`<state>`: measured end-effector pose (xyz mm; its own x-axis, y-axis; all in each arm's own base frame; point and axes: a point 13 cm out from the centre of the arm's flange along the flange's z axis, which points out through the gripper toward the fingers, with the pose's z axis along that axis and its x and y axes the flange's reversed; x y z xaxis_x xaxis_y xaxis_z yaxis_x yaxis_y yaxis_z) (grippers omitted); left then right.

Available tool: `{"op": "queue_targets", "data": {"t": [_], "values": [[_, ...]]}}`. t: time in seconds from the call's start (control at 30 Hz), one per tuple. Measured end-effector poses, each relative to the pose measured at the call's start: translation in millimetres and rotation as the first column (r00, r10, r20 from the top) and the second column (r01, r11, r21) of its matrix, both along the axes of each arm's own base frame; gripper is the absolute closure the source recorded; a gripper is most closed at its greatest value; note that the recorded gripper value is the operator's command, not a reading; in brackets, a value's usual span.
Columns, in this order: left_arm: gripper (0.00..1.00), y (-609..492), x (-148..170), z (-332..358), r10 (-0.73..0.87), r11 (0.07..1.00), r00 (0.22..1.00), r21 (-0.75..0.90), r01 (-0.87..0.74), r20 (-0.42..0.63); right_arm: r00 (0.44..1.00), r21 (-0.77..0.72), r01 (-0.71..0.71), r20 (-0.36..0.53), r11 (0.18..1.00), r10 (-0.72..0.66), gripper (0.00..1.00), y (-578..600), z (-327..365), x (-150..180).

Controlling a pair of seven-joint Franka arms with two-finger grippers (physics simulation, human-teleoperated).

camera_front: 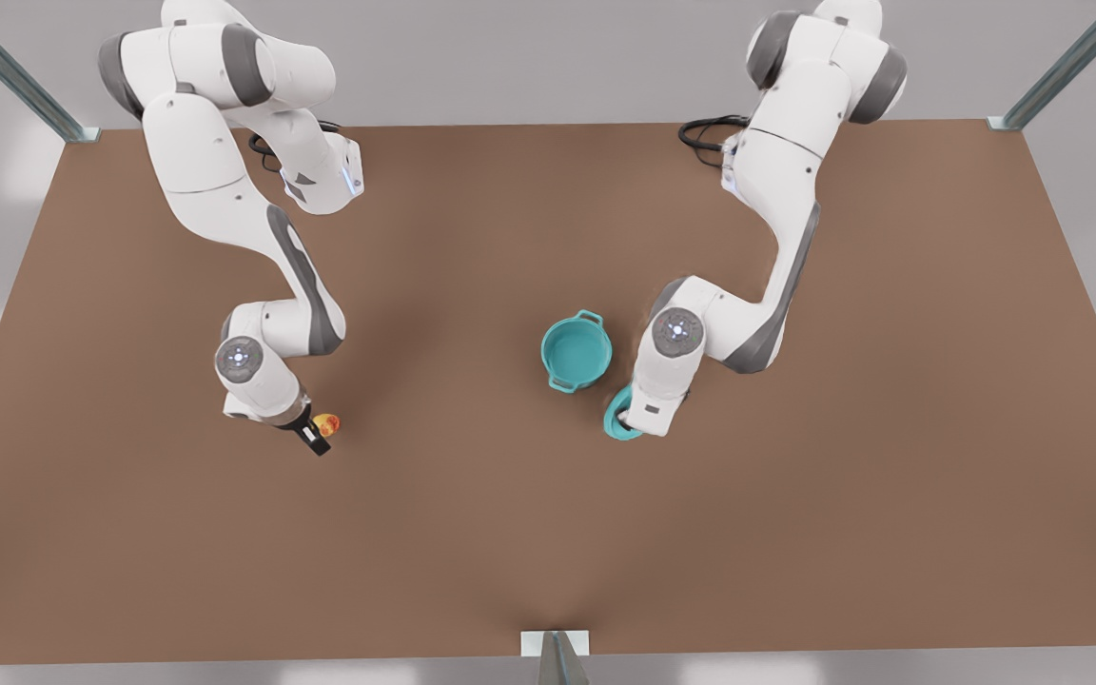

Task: Open the pot lid and put the potato into the pot

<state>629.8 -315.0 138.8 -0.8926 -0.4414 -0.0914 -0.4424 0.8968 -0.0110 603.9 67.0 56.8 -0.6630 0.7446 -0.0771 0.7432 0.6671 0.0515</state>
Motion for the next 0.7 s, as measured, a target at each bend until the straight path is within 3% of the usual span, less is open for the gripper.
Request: {"op": "queue_targets", "data": {"t": [0.1, 0.23, 0.27, 0.43, 0.5, 0.6, 0.63, 0.7], "values": [[0.47, 53.6, 35.7, -27.6, 0.022, 1.000, 1.000, 0.010, -0.022, -0.002, 1.000, 0.000, 0.009, 0.000, 1.000, -0.009, 0.00, 11.9, -3.4, -2.0], [0.43, 59.6, 47.1, -51.7, -0.083, 0.995, 0.996, 0.062, 0.082, 0.013, 1.000, -0.004, 0.025, -0.004, 1.000, -0.025, 0.00, 19.7, -8.7, -4.8], [0.00, 61.6, 43.9, -68.0, -0.108, 0.991, 0.994, 0.077, 0.108, -0.002, 1.000, -0.009, 0.028, -0.006, 1.000, -0.028, 0.00, 19.4, -11.0, -5.7], [0.00, 68.7, 49.4, -82.6, -0.203, 0.973, 0.979, 0.112, 0.201, 0.005, 0.998, -0.018, 0.056, -0.002, 0.998, -0.056, 0.00, 15.6, -15.4, -5.2], [0.00, 71.7, 63.7, -27.3, -0.229, 0.967, 0.972, 0.124, 0.222, 0.049, 0.998, -0.019, 0.069, 0.002, 0.997, -0.069, 0.00, 13.7, -15.2, -4.3], [0.00, 100.8, 91.6, 158.8, -0.171, 0.984, 0.976, 0.074, 0.162, 0.132, 0.996, -0.018, 0.085, 0.006, 0.996, -0.085, 0.00, 13.1, -14.9, -3.5], [0.00, 133.0, 86.7, 215.0, -0.118, 0.993, 0.983, 0.029, 0.116, 0.137, 0.996, -0.018, 0.090, 0.007, 0.996, -0.090, 0.00, 12.7, -14.8, -3.2], [0.00, 179.7, 38.5, 262.5, -0.085, 0.996, 0.992, -0.018, 0.087, 0.094, 0.995, -0.017, 0.099, 0.008, 0.995, -0.099, 0.00, 12.4, -14.7, -2.9]]}}
